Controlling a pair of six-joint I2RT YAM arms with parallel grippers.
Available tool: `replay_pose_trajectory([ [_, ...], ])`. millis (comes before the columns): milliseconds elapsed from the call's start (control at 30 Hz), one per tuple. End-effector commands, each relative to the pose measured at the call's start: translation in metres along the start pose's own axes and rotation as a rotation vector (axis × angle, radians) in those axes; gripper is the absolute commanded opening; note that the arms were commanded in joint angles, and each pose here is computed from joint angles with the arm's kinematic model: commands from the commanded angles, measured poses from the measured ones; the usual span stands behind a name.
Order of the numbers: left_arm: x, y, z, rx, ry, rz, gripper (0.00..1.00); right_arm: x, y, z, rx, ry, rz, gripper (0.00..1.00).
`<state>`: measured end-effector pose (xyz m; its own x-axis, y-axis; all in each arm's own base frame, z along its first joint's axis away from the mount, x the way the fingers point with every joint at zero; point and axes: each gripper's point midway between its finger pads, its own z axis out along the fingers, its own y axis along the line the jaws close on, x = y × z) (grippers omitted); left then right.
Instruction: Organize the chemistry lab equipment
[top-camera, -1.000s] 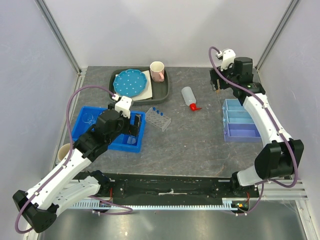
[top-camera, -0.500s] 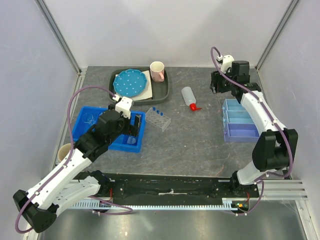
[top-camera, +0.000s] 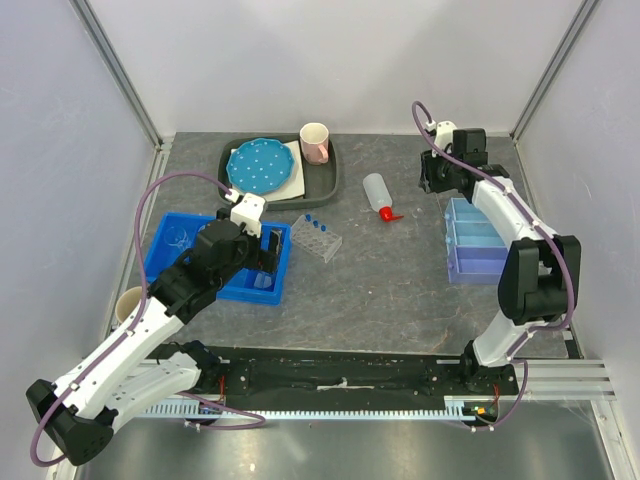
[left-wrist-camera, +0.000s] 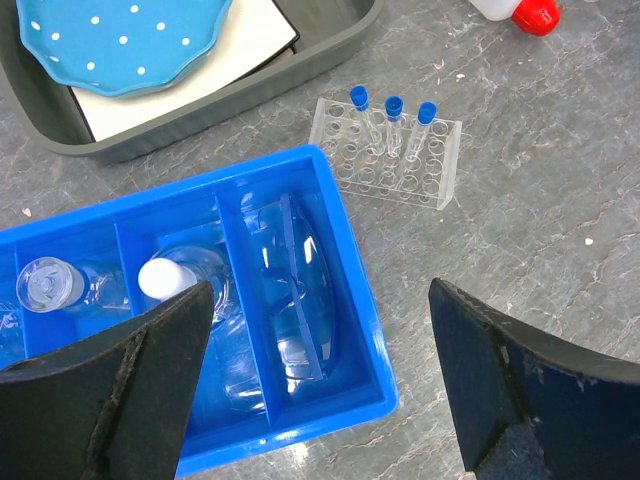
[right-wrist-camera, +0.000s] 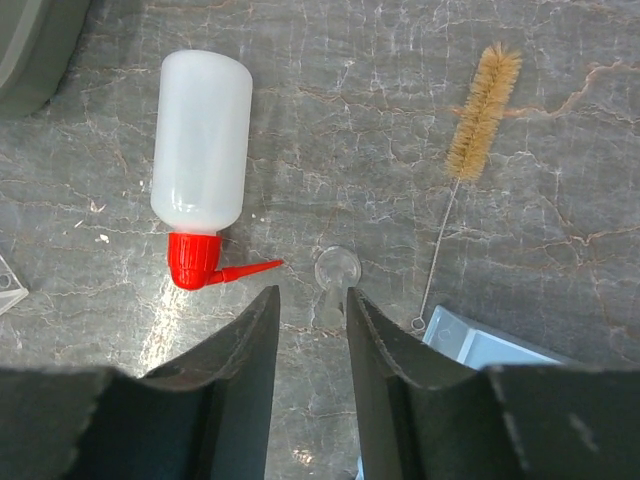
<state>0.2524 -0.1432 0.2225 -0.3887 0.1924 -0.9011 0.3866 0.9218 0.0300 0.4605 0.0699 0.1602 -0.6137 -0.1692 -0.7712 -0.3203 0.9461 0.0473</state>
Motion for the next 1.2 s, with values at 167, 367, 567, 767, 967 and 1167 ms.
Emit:
replay_pose_trajectory([
  [167,-0.011,0.005,0.001,-0.023,-0.046,0.031,0.94,-0.015,-0.006,0.009,0.013,-0.033,-0.022,0.33],
  [367,-0.011,0.005,0.001,-0.023,-0.046,0.031,0.94,-0.016,-0.010,0.009,0.033,-0.042,-0.039,0.24],
  [567,-0.011,0.005,0.001,-0.023,-0.046,0.031,0.94,-0.015,-0.012,0.011,0.035,-0.039,-0.049,0.15],
  [767,-0.010,0.005,0.001,-0.023,-0.043,0.031,0.94,-0.020,-0.010,0.005,0.035,-0.056,-0.065,0.11],
  [967,-0.011,0.005,0.000,-0.020,-0.046,0.031,0.94,-0.040,-0.009,-0.032,0.049,-0.128,-0.088,0.09],
  [1167,-0.011,0.003,0.001,-0.011,-0.045,0.029,0.94,-0.061,-0.014,-0.093,0.056,-0.240,-0.044,0.09],
])
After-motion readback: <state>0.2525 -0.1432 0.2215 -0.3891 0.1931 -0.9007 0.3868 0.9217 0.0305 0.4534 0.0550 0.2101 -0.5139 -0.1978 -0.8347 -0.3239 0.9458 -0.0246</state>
